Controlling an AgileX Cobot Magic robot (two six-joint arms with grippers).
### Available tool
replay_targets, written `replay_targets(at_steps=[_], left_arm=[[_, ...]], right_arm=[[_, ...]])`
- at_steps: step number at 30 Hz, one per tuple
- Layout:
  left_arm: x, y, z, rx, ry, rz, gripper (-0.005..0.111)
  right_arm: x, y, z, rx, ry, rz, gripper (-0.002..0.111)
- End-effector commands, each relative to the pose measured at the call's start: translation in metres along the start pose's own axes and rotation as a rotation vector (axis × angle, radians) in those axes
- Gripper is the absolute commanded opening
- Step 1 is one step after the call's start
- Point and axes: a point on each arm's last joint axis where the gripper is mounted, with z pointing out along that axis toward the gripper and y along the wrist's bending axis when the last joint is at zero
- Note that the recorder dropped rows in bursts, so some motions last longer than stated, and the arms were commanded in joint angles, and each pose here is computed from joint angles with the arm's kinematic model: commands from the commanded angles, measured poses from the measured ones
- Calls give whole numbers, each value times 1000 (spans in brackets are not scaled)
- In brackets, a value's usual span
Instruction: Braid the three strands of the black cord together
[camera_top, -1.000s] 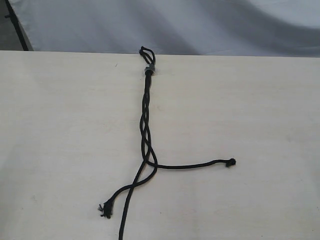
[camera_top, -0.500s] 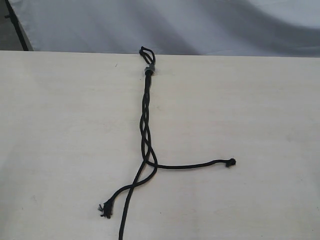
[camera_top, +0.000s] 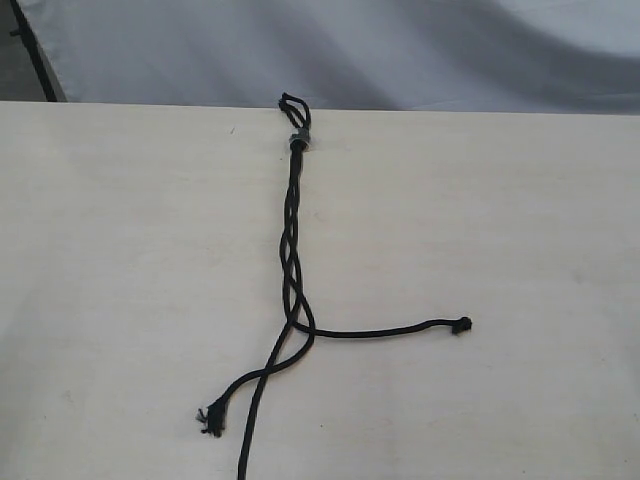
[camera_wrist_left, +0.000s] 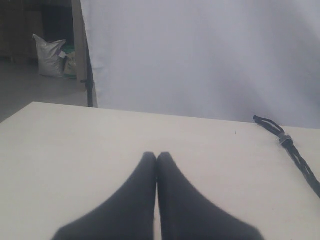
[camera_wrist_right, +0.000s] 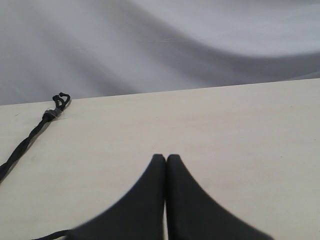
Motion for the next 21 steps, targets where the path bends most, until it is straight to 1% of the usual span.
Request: replay_targets(at_steps=[1,21], left_arm=[[1,0,0,-3,4,1,1],[1,0,0,-3,4,1,1]], right_arm=[[1,0,0,-3,-3,-4,0],[1,0,0,-3,-3,-12,0]])
